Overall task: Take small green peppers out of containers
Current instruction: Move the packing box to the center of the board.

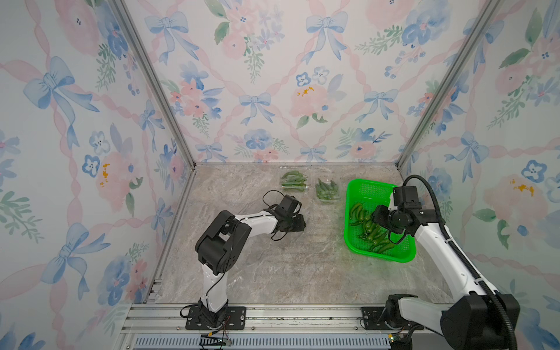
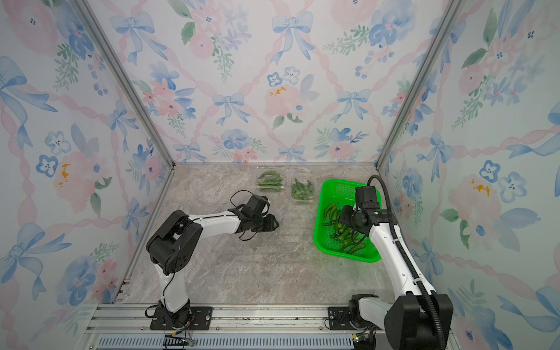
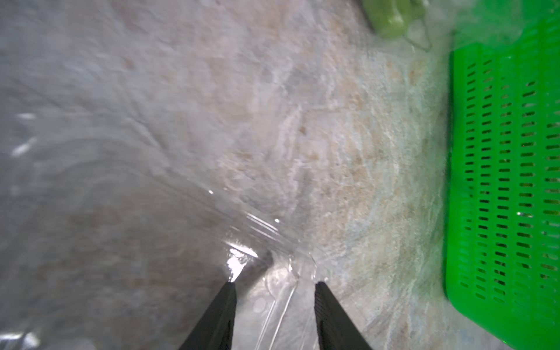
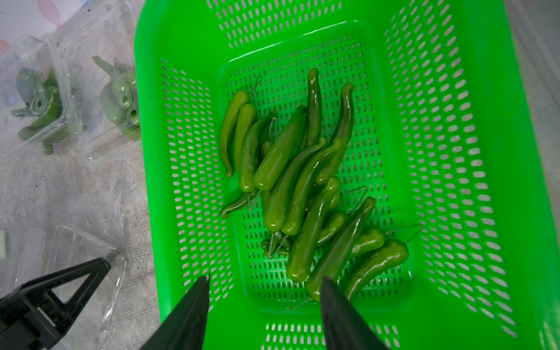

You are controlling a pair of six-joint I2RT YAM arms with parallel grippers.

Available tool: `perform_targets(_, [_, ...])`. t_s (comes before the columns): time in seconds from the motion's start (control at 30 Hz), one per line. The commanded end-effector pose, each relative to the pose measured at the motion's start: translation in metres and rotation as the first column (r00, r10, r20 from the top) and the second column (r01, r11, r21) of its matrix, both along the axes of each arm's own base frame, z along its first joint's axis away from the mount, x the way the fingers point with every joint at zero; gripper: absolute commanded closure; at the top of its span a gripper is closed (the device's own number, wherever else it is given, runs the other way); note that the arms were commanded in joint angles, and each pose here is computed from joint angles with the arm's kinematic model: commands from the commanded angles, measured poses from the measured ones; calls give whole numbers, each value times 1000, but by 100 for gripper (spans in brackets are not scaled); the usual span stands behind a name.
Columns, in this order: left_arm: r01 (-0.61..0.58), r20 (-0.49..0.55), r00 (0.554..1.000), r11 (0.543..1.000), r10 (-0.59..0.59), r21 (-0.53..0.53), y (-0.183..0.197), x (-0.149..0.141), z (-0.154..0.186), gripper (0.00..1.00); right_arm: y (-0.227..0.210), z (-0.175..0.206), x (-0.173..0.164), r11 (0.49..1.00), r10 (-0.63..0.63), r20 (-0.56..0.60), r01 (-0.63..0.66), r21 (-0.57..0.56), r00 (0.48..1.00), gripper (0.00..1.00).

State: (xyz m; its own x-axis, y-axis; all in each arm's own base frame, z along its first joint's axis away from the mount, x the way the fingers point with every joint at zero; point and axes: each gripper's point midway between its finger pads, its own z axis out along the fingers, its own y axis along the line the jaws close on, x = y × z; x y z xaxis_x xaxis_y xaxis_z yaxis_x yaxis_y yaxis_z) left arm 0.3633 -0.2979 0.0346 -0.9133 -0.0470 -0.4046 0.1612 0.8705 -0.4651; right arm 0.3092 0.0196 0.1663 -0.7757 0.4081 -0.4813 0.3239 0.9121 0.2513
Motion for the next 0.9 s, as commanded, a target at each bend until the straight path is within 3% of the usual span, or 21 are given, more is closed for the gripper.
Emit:
perform_targets(0.0, [-5, 9, 1000, 999, 5, 31, 21, 4, 0, 54, 11, -2, 0, 1000, 20, 5, -21, 12, 1000, 42])
perform_targets(0.43, [-109, 29, 994, 994, 109, 12, 85, 43, 9, 55, 71, -9, 33, 978, 206, 17, -207, 15, 978, 42])
perform_targets(0.6, [-161, 32, 987, 987, 160, 5, 114, 52, 13, 55, 98, 1, 74, 956, 292, 58, -292, -4, 955, 42])
perform_targets(0.87, [-217, 44, 975, 976, 217, -2, 137, 66, 20, 54, 114, -3, 163, 963, 270, 78, -269, -30, 960, 42])
